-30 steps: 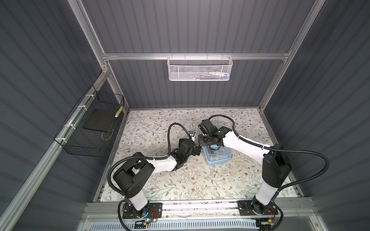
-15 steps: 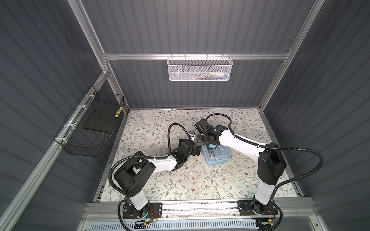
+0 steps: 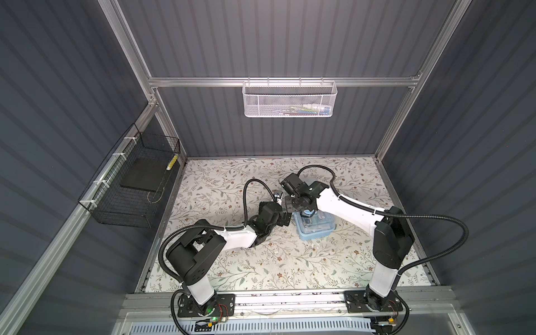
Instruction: Pack the tool kit
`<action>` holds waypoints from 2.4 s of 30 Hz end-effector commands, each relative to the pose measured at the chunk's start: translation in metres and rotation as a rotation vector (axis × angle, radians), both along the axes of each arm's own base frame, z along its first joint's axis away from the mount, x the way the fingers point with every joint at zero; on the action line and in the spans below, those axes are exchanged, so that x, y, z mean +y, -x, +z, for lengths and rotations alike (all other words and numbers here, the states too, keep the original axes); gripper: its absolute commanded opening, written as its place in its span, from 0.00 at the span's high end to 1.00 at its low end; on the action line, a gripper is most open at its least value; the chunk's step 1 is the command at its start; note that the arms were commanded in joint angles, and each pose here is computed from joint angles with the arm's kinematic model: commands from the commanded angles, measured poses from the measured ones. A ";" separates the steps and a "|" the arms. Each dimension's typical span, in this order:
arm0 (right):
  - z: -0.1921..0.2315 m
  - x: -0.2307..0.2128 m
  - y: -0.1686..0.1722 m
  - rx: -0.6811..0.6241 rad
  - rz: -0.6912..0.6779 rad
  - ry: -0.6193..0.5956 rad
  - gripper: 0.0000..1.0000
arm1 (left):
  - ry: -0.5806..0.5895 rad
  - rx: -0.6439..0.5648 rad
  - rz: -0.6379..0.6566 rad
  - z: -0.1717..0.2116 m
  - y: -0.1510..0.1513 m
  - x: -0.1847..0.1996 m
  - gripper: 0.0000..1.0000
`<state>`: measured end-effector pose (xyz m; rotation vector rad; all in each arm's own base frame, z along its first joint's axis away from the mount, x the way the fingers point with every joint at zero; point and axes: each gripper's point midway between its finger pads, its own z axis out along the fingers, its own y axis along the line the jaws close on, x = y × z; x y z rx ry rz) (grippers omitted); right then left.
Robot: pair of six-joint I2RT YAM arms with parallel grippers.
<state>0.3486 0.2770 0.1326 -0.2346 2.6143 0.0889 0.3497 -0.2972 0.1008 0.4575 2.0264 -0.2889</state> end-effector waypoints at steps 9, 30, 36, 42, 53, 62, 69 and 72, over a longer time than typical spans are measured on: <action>-0.011 -0.006 0.000 0.024 -0.018 0.081 0.96 | 0.027 0.011 -0.016 0.002 0.000 -0.005 0.00; -0.018 -0.004 0.001 0.049 -0.010 0.110 0.96 | 0.020 0.022 -0.001 -0.004 0.001 0.003 0.00; -0.018 -0.004 0.002 0.051 -0.011 0.113 0.97 | 0.016 0.021 0.002 -0.003 0.002 0.005 0.00; -0.019 -0.005 0.003 0.053 -0.012 0.118 0.96 | 0.014 0.024 0.007 -0.003 0.003 0.007 0.00; -0.019 -0.008 0.002 0.046 -0.018 0.133 0.96 | 0.025 0.038 0.001 -0.008 0.000 0.002 0.00; -0.021 -0.010 0.003 0.050 -0.025 0.140 0.96 | 0.029 0.042 -0.003 -0.009 -0.001 -0.002 0.00; -0.020 -0.009 0.002 0.048 -0.025 0.134 0.96 | 0.040 0.045 -0.007 -0.009 -0.002 -0.004 0.00; -0.021 -0.009 0.003 0.051 -0.026 0.136 0.96 | 0.042 0.045 -0.007 -0.009 -0.003 -0.005 0.00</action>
